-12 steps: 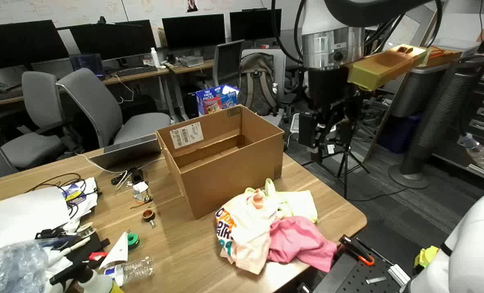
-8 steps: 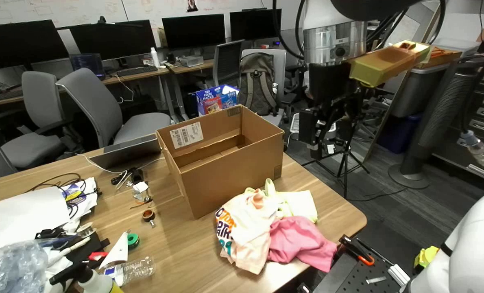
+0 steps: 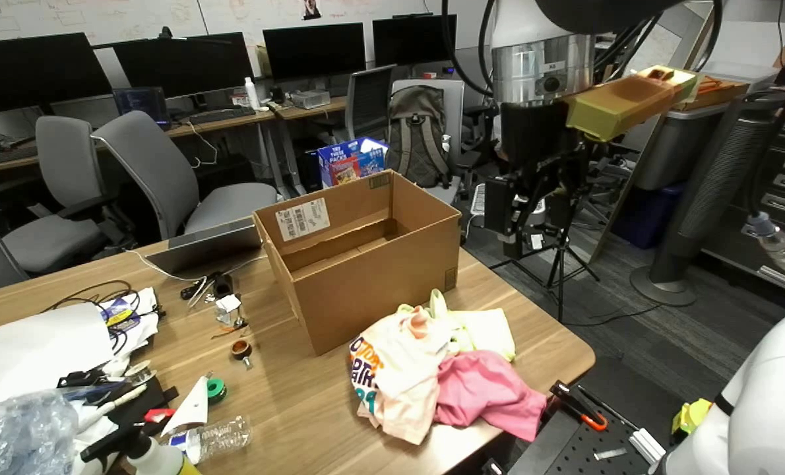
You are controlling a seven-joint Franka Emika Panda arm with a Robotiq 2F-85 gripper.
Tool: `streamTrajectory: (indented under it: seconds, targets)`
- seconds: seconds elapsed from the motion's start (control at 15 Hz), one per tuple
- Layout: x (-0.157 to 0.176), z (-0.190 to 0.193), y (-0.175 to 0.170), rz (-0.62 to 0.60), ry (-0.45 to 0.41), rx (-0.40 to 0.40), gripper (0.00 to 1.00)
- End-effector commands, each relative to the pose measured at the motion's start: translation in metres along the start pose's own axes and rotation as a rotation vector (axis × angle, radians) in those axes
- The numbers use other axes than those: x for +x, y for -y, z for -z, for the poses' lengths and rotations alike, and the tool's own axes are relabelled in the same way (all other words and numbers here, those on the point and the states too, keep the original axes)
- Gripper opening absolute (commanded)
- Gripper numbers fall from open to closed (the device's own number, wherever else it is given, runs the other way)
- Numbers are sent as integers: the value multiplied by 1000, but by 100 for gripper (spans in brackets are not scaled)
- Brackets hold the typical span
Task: Pick up the clothes from the table and put them in the box
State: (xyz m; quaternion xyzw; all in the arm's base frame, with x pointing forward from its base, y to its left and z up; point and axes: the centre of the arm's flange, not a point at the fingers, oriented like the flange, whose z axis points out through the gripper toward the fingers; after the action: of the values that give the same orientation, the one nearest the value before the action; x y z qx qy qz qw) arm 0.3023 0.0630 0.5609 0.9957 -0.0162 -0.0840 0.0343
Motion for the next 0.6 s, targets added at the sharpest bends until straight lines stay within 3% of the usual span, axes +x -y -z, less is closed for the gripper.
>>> streamTrajectory:
  seconds: [0.0,0.2,0.53]
  targets:
    - [0,0,0,0,0,0,100]
    - [0,0,0,0,0,0,100]
    - [13,-38,15,3,38,-98,100]
